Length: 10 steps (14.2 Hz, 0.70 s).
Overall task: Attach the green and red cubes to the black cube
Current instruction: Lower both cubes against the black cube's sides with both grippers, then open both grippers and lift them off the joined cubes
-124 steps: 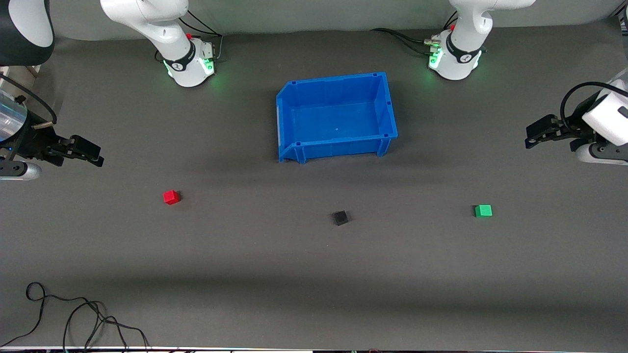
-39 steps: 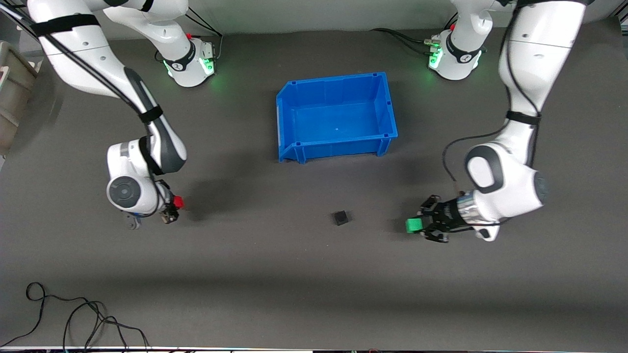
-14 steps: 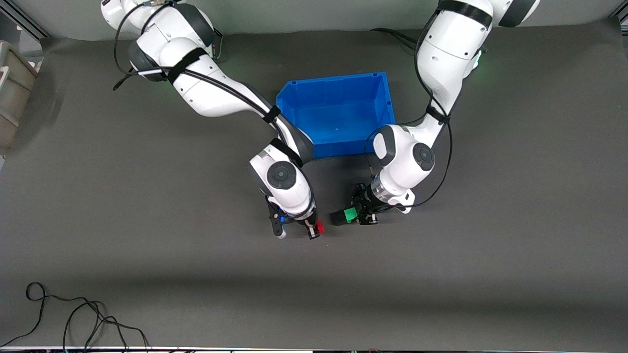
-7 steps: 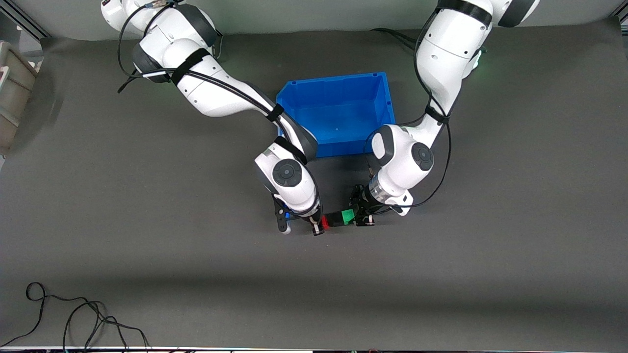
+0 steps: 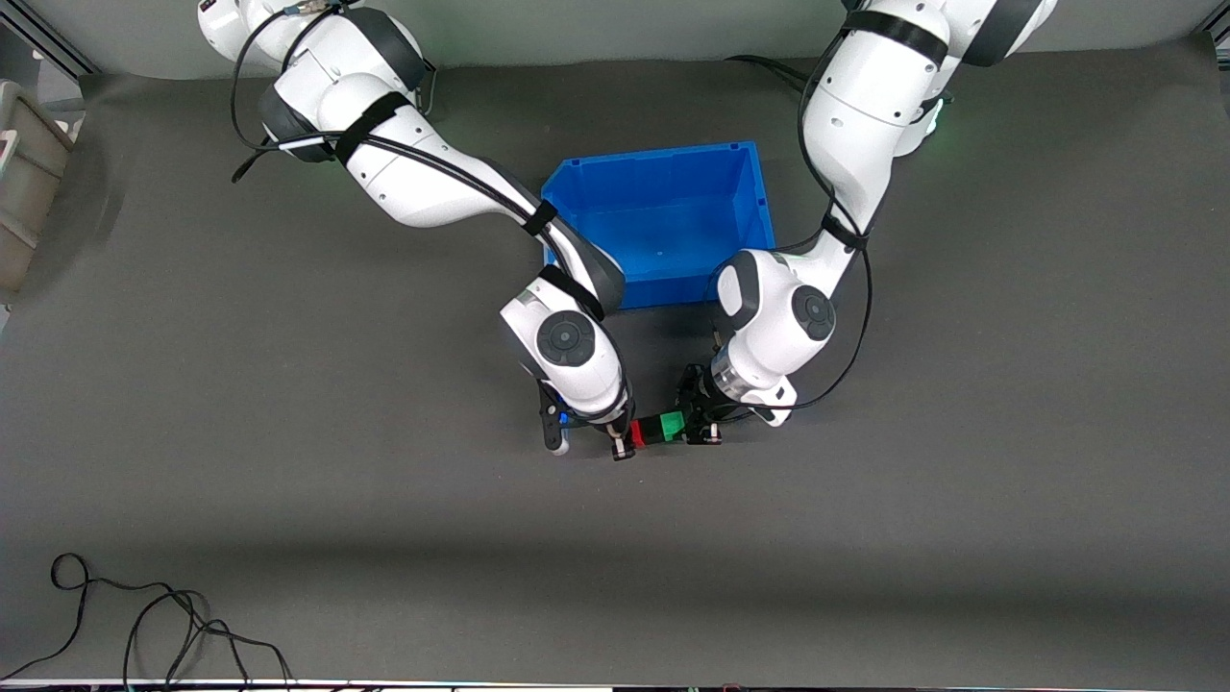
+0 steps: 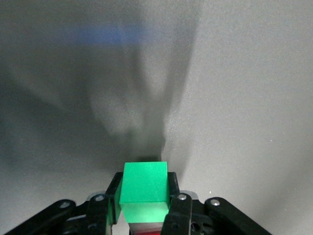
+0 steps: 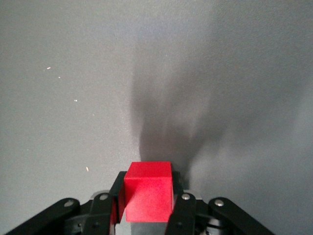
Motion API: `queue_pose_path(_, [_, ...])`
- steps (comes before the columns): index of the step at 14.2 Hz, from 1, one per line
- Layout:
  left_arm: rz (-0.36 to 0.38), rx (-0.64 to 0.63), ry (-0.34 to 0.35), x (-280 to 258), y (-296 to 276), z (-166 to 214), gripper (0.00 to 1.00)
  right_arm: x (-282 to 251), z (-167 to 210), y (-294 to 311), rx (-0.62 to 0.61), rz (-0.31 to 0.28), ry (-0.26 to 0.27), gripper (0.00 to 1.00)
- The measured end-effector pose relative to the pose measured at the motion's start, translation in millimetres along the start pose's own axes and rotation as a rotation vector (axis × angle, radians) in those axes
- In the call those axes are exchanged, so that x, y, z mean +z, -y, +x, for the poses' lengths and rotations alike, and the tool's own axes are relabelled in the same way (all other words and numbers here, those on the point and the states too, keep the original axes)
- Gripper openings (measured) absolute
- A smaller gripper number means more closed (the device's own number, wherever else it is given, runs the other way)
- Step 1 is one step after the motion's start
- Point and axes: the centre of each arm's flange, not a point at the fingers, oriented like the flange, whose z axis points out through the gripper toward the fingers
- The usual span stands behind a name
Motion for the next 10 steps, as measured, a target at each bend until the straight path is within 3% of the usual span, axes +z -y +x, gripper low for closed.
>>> queue_pose_path(1, [-0.001,0.001,0.000,0,-1,0,0.37,-2,0,1,0.003,0.002,0.000,0.40])
queue_pose_path(2, [-0.003,0.003,0.002,-1,-1,-1,0.44,-3,-1,2,0.007,0.005,0.002,0.40])
queue_pose_path(7, [-0.005,0.022,0.002,-4,-7,1,0.99,-1,0,2,0.009,0.002,0.001,0.40])
queue_pose_path(10, [0.042,0.045,0.012,-21,-30,20,1.00,4,1,0,0.010,-0.003,-0.002,0.40])
